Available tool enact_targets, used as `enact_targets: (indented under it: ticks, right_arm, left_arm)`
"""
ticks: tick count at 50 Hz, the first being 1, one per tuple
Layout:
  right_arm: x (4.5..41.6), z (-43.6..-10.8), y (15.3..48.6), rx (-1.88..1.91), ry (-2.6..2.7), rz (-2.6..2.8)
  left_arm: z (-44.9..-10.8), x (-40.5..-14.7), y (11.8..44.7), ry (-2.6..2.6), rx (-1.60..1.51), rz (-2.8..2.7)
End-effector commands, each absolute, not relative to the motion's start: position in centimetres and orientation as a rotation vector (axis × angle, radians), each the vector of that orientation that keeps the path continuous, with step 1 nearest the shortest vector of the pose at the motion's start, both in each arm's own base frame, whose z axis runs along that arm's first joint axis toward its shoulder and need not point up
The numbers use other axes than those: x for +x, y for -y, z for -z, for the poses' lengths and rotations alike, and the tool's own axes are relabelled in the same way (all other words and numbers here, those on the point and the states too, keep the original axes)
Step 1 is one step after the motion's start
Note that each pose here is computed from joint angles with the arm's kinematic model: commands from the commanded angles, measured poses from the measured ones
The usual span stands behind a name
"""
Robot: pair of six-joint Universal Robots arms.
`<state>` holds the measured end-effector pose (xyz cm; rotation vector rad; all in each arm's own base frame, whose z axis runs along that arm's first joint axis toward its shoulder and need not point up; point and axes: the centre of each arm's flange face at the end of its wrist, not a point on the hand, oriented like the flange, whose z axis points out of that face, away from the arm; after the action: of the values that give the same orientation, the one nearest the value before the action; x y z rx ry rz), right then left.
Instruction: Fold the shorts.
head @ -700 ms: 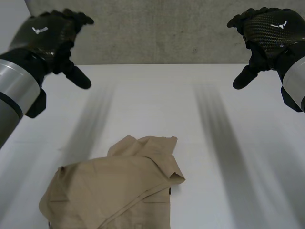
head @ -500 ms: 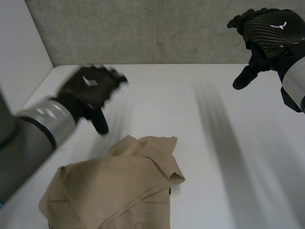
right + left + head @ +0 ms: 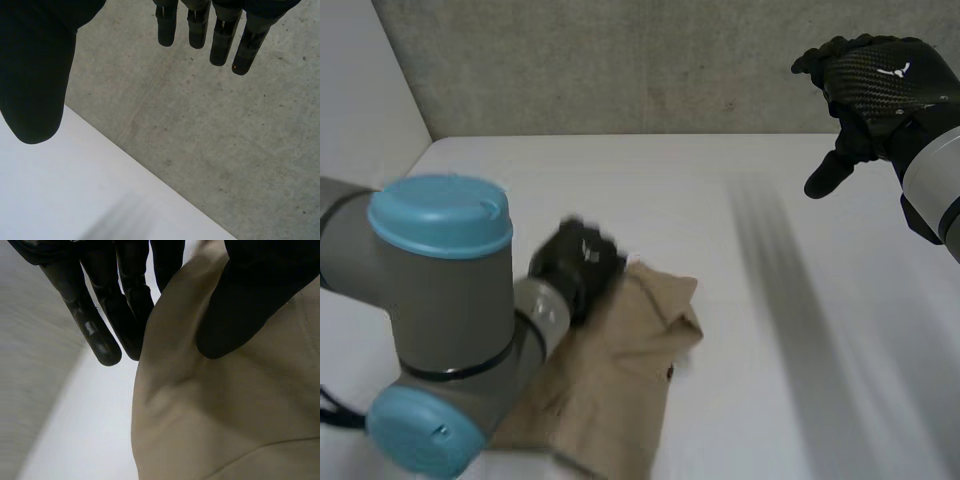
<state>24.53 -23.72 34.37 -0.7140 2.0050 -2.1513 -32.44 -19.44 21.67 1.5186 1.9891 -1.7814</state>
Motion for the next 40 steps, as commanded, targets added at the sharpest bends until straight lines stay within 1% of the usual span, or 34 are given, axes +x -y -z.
enact_targets:
  ticks: [1,5,8,11,13,14,16,17,18,19,20,21,22,24,25,26,29,31,34,35,37,40]
  right_arm:
    - [24.5,-34.5,23.8,-0.713,-2.002,2.157]
    - [24.4,-34.6,23.9,-0.709,-2.004,2.162]
    - [24.4,-34.7,23.9,-0.704,-2.000,2.166]
    - [24.4,-34.8,24.0,-0.702,-1.995,2.174]
    - [24.3,-34.9,24.2,-0.694,-1.984,2.188]
    - [24.3,-35.0,24.2,-0.694,-1.981,2.192]
    - [24.4,-35.0,24.2,-0.694,-1.973,2.197]
    - [24.4,-35.0,24.2,-0.693,-1.971,2.199]
    - [24.4,-35.1,24.3,-0.691,-1.966,2.203]
    - [24.4,-35.1,24.3,-0.691,-1.965,2.205]
    - [24.4,-35.1,24.3,-0.691,-1.965,2.205]
    - [24.4,-35.1,24.3,-0.691,-1.965,2.205]
    - [24.4,-35.1,24.3,-0.691,-1.965,2.205]
    - [24.4,-35.1,24.3,-0.690,-1.966,2.206]
    - [24.2,-35.1,24.5,-0.682,-1.969,2.210]
    - [24.2,-35.2,24.5,-0.680,-1.968,2.212]
    - [24.1,-35.2,24.7,-0.676,-1.970,2.217]
    - [24.1,-35.2,24.7,-0.677,-1.969,2.216]
    - [24.2,-34.9,25.0,-0.680,-1.976,2.210]
    - [24.2,-34.9,25.0,-0.680,-1.976,2.210]
    - [24.5,-34.1,25.5,-0.688,-1.997,2.187]
    - [24.9,-33.1,26.3,-0.702,-2.026,2.156]
  left_arm:
    - [-33.6,-35.9,21.0,-1.696,0.928,2.568]
    - [-38.7,-35.5,20.6,-1.596,0.675,2.782]
    - [-39.8,-35.4,19.9,-1.587,0.636,2.829]
    - [-39.5,-36.0,18.5,-1.629,0.659,2.863]
    - [-38.1,-35.9,18.0,-1.719,0.670,2.842]
    - [-37.2,-35.4,17.8,-1.782,0.664,2.822]
    - [-36.6,-35.1,17.7,-1.817,0.664,2.803]
    - [-35.0,-34.6,17.8,-1.897,0.673,2.752]
    - [-32.7,-33.9,18.2,-1.990,0.693,2.664]
    - [-31.4,-33.5,18.4,-2.036,0.703,2.613]
    - [-30.2,-33.1,18.5,-2.077,0.716,2.562]
    - [-30.1,-33.1,18.5,-2.078,0.716,2.562]
    - [-29.0,-32.6,18.7,-2.113,0.722,2.513]
    - [-24.5,-30.3,19.4,-2.221,0.730,2.304]
    - [-23.4,-29.7,19.7,-2.246,0.734,2.246]
    - [-21.1,-28.6,20.0,-2.297,0.753,2.132]
    - [-17.6,-27.1,20.7,-2.337,0.818,1.939]
    - [-16.8,-25.7,22.0,-2.280,0.864,1.833]
    - [-17.3,-24.4,23.0,-2.156,0.950,1.743]
    - [-17.8,-24.3,23.1,-2.120,0.972,1.738]
    - [-20.1,-24.6,22.9,-2.008,1.011,1.797]
    - [-21.7,-25.3,22.4,-1.955,1.027,1.868]
